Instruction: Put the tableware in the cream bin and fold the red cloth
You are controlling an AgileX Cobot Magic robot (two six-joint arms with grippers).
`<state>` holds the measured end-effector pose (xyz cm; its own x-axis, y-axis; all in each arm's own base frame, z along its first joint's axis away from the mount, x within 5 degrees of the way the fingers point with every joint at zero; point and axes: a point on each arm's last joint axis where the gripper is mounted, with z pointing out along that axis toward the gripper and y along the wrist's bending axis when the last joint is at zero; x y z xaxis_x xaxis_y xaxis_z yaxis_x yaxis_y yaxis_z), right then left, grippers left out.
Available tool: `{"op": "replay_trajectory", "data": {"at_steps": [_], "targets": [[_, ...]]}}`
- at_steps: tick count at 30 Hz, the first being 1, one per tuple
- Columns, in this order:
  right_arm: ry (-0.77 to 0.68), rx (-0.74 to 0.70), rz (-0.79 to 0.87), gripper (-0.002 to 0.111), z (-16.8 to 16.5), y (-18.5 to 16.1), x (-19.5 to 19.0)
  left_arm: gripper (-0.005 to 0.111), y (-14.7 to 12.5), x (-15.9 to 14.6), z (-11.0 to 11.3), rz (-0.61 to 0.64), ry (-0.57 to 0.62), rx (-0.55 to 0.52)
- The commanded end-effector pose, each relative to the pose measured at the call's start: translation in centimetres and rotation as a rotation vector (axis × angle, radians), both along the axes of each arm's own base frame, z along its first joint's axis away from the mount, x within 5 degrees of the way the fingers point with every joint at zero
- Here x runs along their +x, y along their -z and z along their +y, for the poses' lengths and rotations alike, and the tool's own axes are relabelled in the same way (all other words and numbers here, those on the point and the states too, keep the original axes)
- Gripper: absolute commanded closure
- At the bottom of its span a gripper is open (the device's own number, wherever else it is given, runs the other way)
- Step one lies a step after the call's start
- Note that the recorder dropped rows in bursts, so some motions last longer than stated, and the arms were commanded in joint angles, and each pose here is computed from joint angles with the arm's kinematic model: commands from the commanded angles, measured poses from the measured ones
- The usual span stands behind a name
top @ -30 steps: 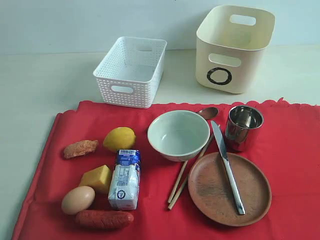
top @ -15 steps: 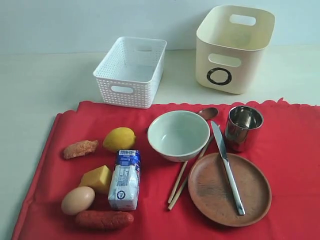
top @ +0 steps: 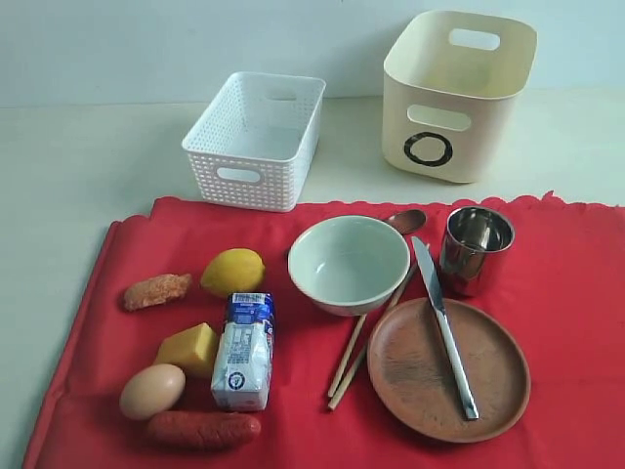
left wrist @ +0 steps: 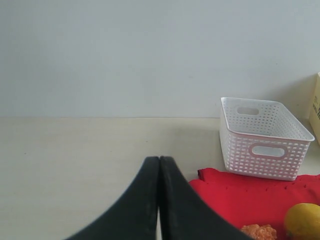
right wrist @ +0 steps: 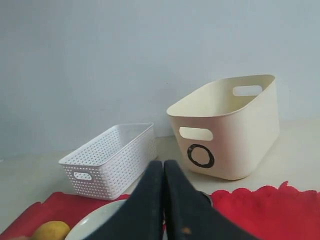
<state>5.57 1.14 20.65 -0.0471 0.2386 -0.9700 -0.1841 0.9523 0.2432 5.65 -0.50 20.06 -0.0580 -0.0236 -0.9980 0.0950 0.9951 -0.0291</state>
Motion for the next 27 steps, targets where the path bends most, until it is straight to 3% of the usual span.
{"op": "replay_trajectory", "data": {"at_steps": [1,9,14,20,27], "targets": [[0.005,-0.003,0.031,0.108,0.0,0.2,0.5,0.106,0.0,0.0,0.0,-0.006,-0.001,-0.002],[0.017,-0.061,0.349,0.108,0.5,1.9,3.7,0.106,0.0,0.0,0.0,-0.006,-0.001,-0.005],[0.042,-0.007,0.515,0.108,0.8,2.4,5.8,0.106,0.0,0.0,0.0,-0.006,-0.001,-0.002],[0.012,-0.005,0.561,0.108,1.5,2.1,6.9,0.106,0.0,0.0,0.0,-0.006,-0.001,-0.005],[-0.205,-0.065,0.543,0.108,5.4,-0.1,8.6,0.106,0.0,0.0,0.0,-0.006,-0.001,-0.002]]}}
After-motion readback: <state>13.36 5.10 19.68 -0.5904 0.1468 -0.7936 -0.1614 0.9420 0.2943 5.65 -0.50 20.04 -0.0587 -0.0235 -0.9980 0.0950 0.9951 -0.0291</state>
